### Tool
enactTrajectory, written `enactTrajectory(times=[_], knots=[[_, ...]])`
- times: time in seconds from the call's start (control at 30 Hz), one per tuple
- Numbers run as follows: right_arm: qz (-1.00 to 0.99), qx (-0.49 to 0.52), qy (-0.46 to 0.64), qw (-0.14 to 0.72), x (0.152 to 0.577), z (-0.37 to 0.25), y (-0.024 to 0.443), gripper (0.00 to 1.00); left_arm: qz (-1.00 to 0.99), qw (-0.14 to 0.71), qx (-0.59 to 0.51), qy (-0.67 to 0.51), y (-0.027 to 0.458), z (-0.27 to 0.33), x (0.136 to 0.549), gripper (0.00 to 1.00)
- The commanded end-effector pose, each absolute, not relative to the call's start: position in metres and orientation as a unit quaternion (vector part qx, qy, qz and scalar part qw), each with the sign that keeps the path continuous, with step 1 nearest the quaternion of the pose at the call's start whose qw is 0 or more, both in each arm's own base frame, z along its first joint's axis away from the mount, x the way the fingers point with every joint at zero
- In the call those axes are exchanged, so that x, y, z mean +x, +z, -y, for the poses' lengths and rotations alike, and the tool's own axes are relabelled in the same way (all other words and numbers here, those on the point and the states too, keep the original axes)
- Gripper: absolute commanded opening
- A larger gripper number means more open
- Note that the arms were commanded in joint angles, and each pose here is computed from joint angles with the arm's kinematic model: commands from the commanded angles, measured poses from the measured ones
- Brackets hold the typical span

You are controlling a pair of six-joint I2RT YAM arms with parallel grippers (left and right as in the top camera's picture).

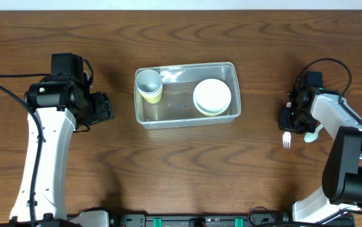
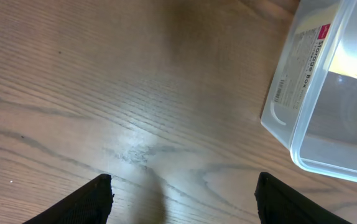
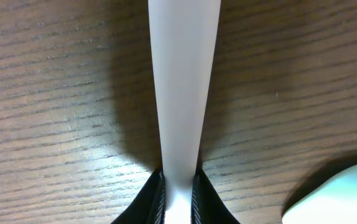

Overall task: Pack container
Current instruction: 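Lower the right gripper and grasp the white fork handle, then carry the white fork with the right gripper into the container and release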

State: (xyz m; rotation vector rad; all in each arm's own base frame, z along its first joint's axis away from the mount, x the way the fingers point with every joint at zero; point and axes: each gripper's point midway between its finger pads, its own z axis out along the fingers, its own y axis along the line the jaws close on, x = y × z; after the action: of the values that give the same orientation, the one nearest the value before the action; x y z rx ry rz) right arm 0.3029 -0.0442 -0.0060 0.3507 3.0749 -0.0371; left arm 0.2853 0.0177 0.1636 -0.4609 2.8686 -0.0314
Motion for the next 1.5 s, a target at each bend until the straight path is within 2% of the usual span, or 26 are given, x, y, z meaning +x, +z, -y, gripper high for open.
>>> enactTrajectory(times=[0.0,0.13,0.3,0.5,0.6,0.83,1.0,1.27,1.47], knots=[[-0.992,0.127,-0.007,0.012,0.304,0.043,-0.012,0.01,-0.979,0.121,-0.162,-0.011,0.166,-0.017,0.283,0.74],[-0.993,0.117,-0.005,0.030,0.322,0.036,0.020,0.00,-0.979,0.121,-0.162,-0.012,0.166,-0.017,0.283,0.74],[-0.993,0.038,-0.002,0.109,0.363,0.006,0.104,0.01,-0.979,0.121,-0.162,-0.012,0.166,-0.017,0.283,0.74],[-0.949,-0.197,-0.001,0.246,0.401,-0.089,0.216,0.01,-0.979,0.123,-0.162,-0.012,0.167,-0.017,0.284,0.74],[-0.902,-0.329,-0.008,0.280,0.398,-0.142,0.237,0.01,-0.979,0.125,-0.162,-0.012,0.167,-0.018,0.285,0.74],[-0.819,-0.491,-0.012,0.296,0.381,-0.227,0.228,0.01,-0.979,0.125,-0.162,-0.012,0.167,-0.018,0.285,0.74],[-0.784,-0.568,-0.005,0.250,0.364,-0.264,0.191,0.01,-0.979,0.125,-0.162,-0.012,0.167,-0.018,0.285,0.74],[-0.766,-0.629,-0.003,0.135,0.334,-0.275,0.125,0.01,-0.979,0.125,-0.162,-0.012,0.167,-0.018,0.285,0.74],[-0.765,-0.638,-0.003,0.092,0.326,-0.274,0.099,0.02,-0.979,0.125,-0.162,-0.012,0.167,-0.018,0.285,0.74]])
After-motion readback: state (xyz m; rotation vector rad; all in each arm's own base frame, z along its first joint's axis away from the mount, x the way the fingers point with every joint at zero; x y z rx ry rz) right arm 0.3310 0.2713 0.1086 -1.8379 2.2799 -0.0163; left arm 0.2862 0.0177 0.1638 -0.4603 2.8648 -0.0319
